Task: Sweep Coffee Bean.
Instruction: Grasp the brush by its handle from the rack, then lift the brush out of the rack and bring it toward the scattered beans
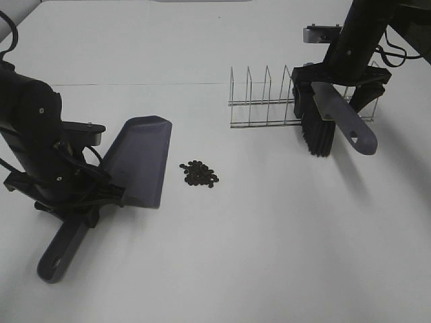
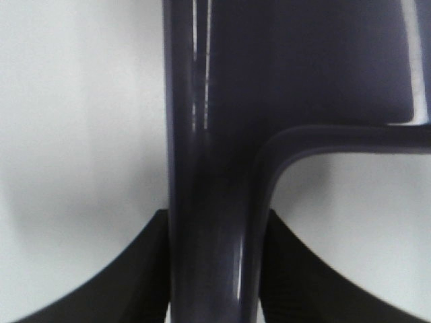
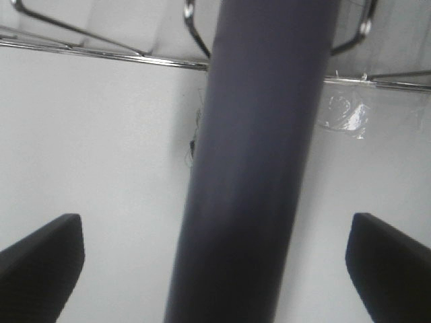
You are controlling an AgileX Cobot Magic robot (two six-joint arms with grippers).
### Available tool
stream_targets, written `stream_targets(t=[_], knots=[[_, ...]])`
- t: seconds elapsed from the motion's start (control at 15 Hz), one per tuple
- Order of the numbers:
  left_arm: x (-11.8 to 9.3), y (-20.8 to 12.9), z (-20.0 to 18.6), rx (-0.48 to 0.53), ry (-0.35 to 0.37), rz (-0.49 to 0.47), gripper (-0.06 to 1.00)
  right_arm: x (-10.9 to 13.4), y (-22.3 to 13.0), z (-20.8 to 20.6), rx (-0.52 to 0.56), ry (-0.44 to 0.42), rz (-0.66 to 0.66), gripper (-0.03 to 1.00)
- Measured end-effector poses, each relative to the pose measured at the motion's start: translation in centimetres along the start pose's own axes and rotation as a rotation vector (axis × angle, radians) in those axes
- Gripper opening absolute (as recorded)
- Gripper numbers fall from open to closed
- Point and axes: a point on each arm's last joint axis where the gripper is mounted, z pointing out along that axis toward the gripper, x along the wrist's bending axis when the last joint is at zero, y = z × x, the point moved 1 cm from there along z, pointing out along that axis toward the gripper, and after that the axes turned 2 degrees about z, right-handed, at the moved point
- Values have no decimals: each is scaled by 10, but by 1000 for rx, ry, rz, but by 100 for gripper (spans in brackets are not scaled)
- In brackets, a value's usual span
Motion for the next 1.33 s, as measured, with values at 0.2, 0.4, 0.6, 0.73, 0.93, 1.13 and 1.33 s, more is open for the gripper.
stream_targets(t=[0.2, 0.4, 0.6, 0.73, 0.93, 1.13, 1.33], knots=[[0, 0, 0, 0, 0, 0, 31, 2, 1, -1, -4, 14, -18, 93], [0, 0, 0, 0, 0, 0, 31, 1, 1, -1, -5, 13, -5, 83], [0, 0, 0, 0, 0, 0, 31, -1, 1, 1, -1, -8, 29, 72], [0, 0, 0, 0, 0, 0, 31, -3, 0, 16, 29, -11, 36, 70], [0, 0, 0, 0, 0, 0, 31, -3, 0, 21, 40, -9, 55, 59], [0, 0, 0, 0, 0, 0, 31, 0, 0, 20, 38, 15, 86, 37], [0, 0, 0, 0, 0, 0, 31, -1, 0, 20, 40, 12, 100, 28]])
